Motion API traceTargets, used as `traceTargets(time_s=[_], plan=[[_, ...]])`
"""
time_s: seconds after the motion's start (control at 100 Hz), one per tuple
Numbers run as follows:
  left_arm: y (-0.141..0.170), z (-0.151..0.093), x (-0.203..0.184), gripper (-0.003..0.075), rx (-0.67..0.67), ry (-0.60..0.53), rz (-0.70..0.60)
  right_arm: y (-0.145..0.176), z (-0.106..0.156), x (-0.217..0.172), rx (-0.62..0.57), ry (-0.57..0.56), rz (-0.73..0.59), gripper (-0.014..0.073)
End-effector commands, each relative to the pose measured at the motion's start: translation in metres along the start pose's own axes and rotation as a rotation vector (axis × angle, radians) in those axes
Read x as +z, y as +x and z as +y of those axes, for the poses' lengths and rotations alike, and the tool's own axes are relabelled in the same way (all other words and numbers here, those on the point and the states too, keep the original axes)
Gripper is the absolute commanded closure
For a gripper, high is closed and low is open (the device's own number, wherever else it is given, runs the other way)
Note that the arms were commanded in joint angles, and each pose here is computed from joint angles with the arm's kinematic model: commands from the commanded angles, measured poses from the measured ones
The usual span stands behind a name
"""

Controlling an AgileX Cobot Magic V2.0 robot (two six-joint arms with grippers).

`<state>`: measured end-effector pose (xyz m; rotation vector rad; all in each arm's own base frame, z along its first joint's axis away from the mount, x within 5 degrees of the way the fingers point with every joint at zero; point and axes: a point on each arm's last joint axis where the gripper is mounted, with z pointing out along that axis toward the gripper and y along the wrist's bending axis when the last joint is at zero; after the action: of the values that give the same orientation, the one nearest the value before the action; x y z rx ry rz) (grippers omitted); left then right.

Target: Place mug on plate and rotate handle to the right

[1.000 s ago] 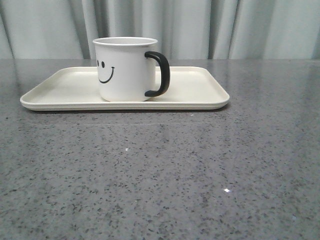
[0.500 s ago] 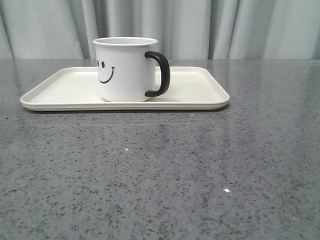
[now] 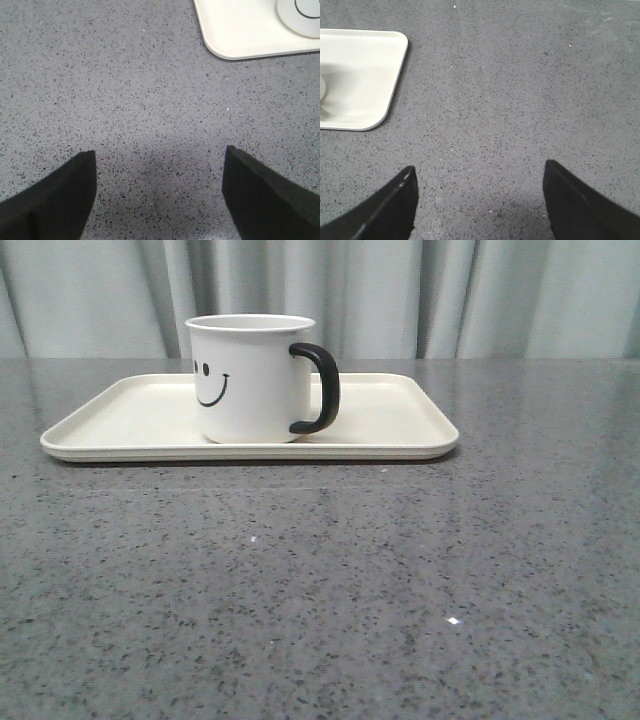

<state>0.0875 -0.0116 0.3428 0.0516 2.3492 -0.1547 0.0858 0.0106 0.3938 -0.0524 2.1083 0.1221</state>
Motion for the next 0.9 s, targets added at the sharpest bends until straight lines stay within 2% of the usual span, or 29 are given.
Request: traceTargets(time_s=[0.0, 0.11, 0.23, 0.41, 0.61, 0.89], plan=[[-0.009, -0.001, -0.007, 0.0206, -0.014, 0.007, -0.087, -0.016, 0.001, -0.004, -0.001, -0.009, -0.115, 0.0064], [-0.009, -0.001, -0.007, 0.0206, -0.014, 0.007, -0.087, -0.019, 0.004, -0.004, 0.003, -0.037, -0.143, 0.0064], [-0.009, -0.001, -0.007, 0.0206, -0.014, 0.007, -0.087, -0.026, 0.011, 0.006, -0.078, -0.114, -0.149, 0.0064], [-0.009, -0.001, -0.007, 0.0206, -0.014, 0.007, -0.087, -0.043, 0.025, 0.037, -0.072, -0.263, -0.086, 0.0064], [-0.009, -0.001, -0.007, 0.0206, -0.014, 0.007, -0.087, -0.069, 0.035, 0.082, -0.072, -0.333, -0.009, 0.0064], [-0.009, -0.001, -0.007, 0.0206, -0.014, 0.007, -0.087, -0.098, 0.081, 0.142, -0.128, -0.458, 0.075, 0.0064]])
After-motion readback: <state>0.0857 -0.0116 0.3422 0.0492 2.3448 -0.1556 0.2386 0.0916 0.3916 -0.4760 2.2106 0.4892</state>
